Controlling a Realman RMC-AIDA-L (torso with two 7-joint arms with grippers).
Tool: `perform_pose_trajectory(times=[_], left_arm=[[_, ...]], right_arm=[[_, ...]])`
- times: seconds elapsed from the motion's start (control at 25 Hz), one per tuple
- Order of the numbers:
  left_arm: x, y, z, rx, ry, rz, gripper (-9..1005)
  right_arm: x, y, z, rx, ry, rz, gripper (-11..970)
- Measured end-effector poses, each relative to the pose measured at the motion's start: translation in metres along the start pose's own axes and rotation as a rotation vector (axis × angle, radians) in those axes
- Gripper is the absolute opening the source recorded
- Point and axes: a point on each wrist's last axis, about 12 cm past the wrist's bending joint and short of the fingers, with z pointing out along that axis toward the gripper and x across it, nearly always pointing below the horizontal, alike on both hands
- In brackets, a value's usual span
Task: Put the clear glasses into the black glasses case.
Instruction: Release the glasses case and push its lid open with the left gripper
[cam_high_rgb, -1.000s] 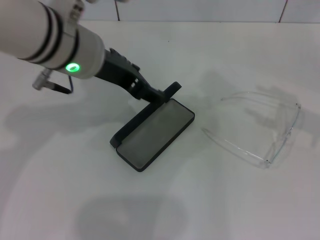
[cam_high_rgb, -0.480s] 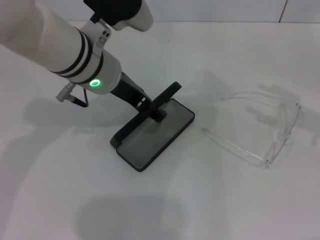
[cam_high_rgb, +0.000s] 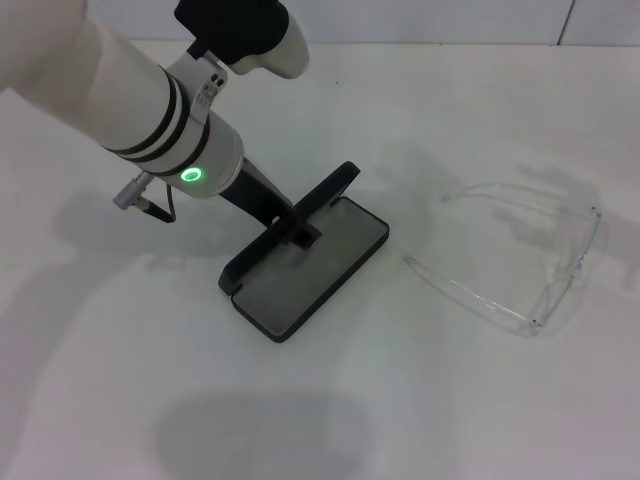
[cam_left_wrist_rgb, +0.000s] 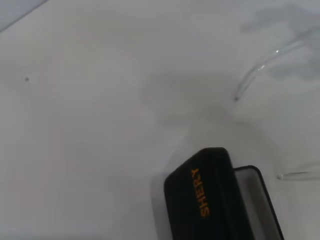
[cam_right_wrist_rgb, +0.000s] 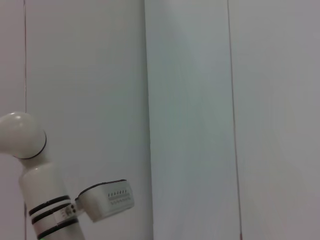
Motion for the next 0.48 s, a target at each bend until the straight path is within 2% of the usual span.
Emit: perform_pose_trajectory(times=[0.24,0.48], left_arm=[[-0.001,-0.005,0.001,0.002,0.011,0.038,496],[-0.001,-0.018,-0.006,-0.024,-0.004,0.157,299]], right_arm=[[0.0,0.0,-0.005,0.025,-0.023,0.005,753],[0.002,0.001,-0.013,0.059,-0.064,0.017,752]])
